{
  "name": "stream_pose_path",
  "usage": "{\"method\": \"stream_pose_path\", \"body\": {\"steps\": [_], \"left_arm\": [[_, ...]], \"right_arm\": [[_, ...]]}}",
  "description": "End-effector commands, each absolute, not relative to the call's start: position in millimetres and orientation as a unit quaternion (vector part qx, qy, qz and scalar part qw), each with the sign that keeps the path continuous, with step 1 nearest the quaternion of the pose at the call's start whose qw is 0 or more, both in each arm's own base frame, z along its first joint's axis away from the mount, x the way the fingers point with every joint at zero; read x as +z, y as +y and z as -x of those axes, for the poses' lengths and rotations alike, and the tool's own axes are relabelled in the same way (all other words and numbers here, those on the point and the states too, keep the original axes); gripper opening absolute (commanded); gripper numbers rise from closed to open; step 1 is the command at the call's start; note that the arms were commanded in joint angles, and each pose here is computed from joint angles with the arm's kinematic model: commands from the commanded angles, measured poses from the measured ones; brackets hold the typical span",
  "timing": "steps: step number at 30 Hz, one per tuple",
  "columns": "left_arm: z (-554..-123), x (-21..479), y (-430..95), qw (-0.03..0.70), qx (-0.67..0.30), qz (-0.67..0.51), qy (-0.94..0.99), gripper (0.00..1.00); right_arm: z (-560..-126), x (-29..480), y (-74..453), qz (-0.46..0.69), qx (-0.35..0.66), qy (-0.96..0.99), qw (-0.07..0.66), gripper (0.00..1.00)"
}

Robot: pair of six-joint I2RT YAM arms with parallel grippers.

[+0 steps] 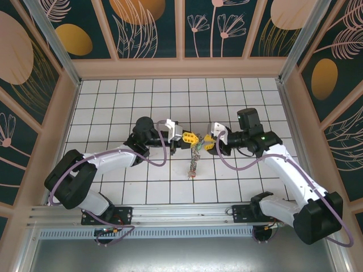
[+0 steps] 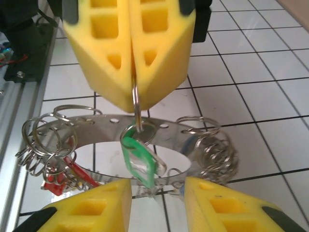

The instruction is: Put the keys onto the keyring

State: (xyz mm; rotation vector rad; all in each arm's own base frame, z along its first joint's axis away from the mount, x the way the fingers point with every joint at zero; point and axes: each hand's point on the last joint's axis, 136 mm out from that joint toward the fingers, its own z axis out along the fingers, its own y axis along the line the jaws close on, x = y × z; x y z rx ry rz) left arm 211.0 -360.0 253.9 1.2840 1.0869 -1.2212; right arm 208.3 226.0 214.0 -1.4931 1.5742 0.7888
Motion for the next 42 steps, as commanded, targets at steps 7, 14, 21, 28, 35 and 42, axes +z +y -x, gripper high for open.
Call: {"method": "stream_pose_path", "body": {"steps": [7, 14, 21, 28, 35, 42], "left_arm": [[-207, 271, -359, 0.522, -0.520, -0.533, 0.415, 0.00], [-207, 273, -359, 0.523, -0.524, -0.531, 0.413, 0.00], [-209, 274, -359, 0.527, -0.522, -0.527, 0.414, 0.00], [-208, 273, -358, 0.528, -0.521, -0.527, 0.415, 0.00], [-207, 274, -357, 0.529, -0.519, -0.528, 0.415, 0.00], [-208, 272, -356, 0.529, -0.515, -0.529, 0.419, 0.00]], "right_arm": [[-200, 223, 235, 0.583, 0.359, 0.593, 0.423, 0.37], [-202, 215, 239, 0.580, 0.362, 0.596, 0.421, 0.43], [-199, 208, 245, 0.579, 0.383, 0.594, 0.406, 0.40], [-200, 212, 249, 0.573, 0.391, 0.587, 0.417, 0.31], [-199, 214, 249, 0.579, 0.387, 0.583, 0.419, 0.12], [-201, 216, 245, 0.583, 0.367, 0.589, 0.422, 0.00]]}}
